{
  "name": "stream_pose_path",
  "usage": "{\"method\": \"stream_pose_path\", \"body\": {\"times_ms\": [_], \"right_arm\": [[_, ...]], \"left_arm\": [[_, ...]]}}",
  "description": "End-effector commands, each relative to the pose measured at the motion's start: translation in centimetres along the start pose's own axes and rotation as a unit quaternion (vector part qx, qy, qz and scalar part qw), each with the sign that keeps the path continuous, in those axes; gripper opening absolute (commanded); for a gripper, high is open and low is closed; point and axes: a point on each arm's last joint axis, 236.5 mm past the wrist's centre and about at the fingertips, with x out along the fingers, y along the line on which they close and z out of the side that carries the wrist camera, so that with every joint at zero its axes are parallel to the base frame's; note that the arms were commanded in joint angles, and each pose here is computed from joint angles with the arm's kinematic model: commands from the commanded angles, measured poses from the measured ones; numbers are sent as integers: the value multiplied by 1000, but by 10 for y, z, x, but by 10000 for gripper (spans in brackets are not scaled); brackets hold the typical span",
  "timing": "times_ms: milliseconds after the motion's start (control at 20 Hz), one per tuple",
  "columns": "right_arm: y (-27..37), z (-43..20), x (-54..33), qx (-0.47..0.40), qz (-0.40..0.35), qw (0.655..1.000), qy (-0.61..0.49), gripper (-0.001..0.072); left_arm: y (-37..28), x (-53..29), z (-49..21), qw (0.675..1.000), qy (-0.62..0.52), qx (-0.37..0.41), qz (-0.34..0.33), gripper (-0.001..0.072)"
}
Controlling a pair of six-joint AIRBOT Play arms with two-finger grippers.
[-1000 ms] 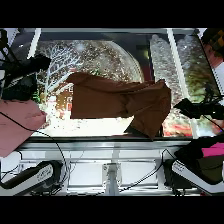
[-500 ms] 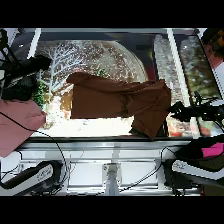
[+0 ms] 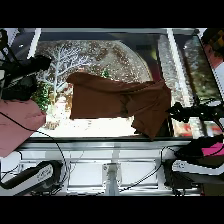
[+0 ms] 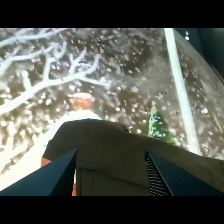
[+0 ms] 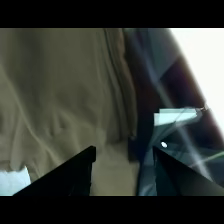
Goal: Fold the clothes and pants, and hang the long-sleeved shirts on hangers.
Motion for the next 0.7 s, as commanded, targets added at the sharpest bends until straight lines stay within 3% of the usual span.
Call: {"method": "stream_pose_path", "body": {"times_ms": [0,150,350,450,500,550,650], "right_arm": [[-3,13,1,3,-5,1000,-27,401],[-4,11,6,6,-5,1000,-20,398],[8,3,29,-43,-15,999,0,306],[16,7,36,-69,-23,997,-10,304],[17,9,38,-75,-26,997,-15,265],[18,10,38,-77,-27,997,-17,145],[18,8,38,-79,-28,996,-14,111]], "left_arm": [[0,0,1,1000,-1,0,1,483],[0,0,1,1000,-1,0,0,483],[0,-1,1,1000,-1,0,0,484],[0,-1,1,1000,-1,0,0,483],[0,-1,0,1000,1,0,0,483],[-1,-1,-1,1000,3,0,-2,483],[2,-2,-5,1000,11,-2,-3,483]]}}
